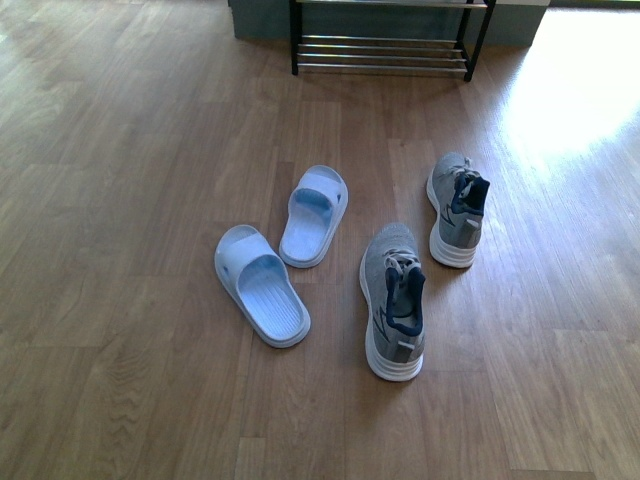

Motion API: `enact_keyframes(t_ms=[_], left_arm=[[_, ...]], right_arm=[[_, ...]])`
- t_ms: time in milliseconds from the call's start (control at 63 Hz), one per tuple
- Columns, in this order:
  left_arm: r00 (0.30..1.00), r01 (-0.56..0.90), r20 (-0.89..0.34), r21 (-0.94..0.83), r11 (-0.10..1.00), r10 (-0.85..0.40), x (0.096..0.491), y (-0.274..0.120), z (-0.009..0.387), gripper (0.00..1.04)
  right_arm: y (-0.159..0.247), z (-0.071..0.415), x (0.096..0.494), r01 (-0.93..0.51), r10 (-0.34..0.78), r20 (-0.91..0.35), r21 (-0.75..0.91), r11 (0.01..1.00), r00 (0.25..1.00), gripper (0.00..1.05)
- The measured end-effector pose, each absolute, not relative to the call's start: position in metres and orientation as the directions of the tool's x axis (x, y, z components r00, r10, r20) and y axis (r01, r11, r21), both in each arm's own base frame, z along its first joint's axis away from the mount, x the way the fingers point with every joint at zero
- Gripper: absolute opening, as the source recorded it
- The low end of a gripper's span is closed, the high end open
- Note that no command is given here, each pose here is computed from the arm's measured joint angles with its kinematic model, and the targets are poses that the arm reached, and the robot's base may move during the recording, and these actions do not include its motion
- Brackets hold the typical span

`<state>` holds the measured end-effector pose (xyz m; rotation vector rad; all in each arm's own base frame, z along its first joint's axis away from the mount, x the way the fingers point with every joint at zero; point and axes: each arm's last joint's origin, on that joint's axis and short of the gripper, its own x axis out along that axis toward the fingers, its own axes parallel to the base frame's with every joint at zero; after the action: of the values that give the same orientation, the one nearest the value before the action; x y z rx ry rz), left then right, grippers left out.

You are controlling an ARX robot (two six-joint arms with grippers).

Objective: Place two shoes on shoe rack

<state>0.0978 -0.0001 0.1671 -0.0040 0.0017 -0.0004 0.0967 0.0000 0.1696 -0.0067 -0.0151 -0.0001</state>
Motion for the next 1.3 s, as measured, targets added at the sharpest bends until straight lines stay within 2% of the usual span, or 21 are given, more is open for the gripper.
enact_keyframes(t_ms=[1302], left_arm=[[1.0, 0.0, -0.002, -0.004, 1.0, 0.0, 0.0978, -0.0001, 0.1671, 0.95]], right_arm=[[0.0, 0.1696, 0.0967, 0.0, 0.0, 0.015, -0.007, 1.0, 1.0, 0.96]])
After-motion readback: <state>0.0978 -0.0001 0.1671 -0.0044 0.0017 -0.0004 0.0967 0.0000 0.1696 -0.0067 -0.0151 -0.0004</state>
